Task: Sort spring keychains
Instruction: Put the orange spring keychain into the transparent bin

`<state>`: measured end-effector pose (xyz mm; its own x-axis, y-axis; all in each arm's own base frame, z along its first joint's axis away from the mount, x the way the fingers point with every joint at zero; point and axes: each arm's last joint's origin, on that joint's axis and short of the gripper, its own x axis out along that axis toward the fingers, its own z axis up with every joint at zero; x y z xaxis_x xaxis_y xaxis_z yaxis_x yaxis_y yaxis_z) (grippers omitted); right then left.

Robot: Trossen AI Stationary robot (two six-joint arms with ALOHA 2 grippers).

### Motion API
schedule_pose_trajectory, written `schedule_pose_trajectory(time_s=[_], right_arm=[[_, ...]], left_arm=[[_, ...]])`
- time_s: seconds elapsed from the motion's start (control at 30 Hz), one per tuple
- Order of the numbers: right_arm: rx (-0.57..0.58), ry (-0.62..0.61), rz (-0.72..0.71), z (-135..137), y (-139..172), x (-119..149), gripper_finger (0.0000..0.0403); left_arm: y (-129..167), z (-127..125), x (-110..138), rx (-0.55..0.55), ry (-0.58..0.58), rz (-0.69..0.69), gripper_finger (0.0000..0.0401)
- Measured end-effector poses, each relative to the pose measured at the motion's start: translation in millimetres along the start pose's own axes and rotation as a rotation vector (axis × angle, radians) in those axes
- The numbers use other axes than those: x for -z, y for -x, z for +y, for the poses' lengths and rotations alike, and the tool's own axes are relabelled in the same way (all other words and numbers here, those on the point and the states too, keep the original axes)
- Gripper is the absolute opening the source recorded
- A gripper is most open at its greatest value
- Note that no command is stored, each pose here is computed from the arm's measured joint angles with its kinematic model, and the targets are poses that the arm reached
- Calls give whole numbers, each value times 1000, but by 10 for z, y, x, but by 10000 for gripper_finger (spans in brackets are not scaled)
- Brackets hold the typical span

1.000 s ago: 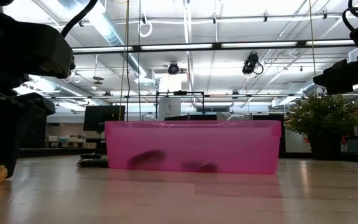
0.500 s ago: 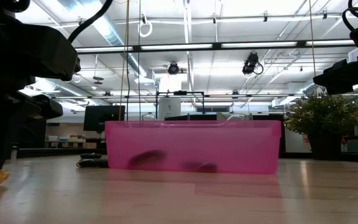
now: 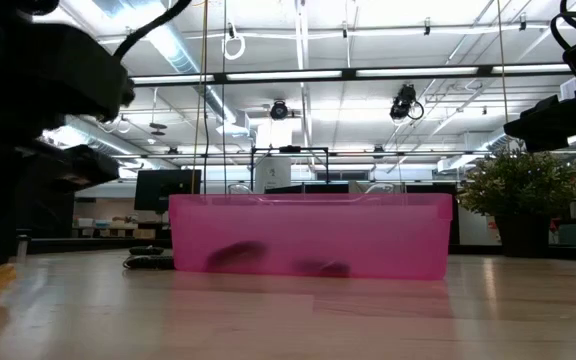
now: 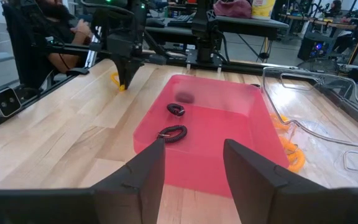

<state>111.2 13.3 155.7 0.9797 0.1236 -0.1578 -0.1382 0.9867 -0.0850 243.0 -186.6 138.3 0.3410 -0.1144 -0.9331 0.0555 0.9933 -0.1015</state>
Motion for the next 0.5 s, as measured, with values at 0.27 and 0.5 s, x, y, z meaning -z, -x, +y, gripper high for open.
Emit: schedule_pose_trajectory(time_s=[0.27,0.5], right_arm=[[0,0,0,0,0,0,166],[0,0,0,0,0,0,166]], left_arm=[[188,-179,-246,-47,-146,-148,18],[390,-193,-448,-234,-234,-232,19]])
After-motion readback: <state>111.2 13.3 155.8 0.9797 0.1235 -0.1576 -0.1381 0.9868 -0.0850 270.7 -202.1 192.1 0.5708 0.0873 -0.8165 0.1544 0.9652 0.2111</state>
